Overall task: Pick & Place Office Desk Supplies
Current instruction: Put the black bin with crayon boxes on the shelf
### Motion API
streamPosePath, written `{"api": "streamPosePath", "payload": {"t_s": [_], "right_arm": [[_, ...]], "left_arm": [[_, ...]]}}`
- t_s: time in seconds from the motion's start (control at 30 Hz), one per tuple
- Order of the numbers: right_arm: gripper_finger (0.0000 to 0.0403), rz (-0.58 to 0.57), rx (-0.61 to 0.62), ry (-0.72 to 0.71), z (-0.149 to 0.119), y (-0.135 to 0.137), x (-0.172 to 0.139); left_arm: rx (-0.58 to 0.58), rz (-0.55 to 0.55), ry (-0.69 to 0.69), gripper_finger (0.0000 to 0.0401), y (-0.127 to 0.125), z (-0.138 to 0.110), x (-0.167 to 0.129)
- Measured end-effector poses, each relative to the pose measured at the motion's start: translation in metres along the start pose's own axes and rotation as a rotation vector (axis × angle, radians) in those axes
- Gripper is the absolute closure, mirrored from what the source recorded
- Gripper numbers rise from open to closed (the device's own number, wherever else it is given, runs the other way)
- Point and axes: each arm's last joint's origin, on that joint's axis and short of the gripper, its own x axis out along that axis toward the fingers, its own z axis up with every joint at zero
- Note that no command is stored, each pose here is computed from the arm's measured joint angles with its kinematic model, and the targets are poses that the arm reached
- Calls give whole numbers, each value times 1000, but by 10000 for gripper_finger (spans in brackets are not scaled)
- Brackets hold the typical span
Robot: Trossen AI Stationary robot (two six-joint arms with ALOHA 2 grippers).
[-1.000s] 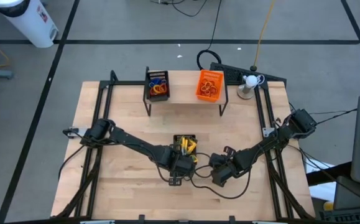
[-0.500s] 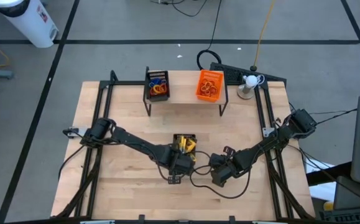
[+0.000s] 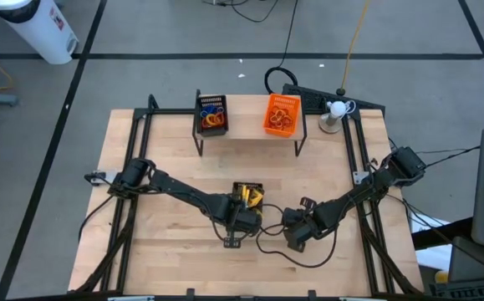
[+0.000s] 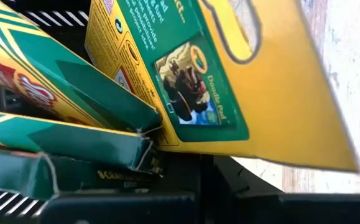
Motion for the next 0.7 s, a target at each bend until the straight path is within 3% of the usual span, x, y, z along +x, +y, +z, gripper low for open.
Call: {"api": "streamPosePath", "payload": {"t_s": [0.13, 0.33, 0.57, 0.7], "right_arm": [[287, -31, -68, 98, -16, 1, -3], [287, -140, -138, 54, -42, 9, -10], [287, -237, -320, -218, -73, 21, -16], [287, -212, -275, -387, -95, 1, -3]], "left_arm": [[2, 0, 4, 398, 0, 0, 0], [6, -2, 3, 399, 2, 0, -1], [-8, -8, -4, 400, 8, 2, -2], [-9, -7, -6, 400, 8, 3, -2]]}}
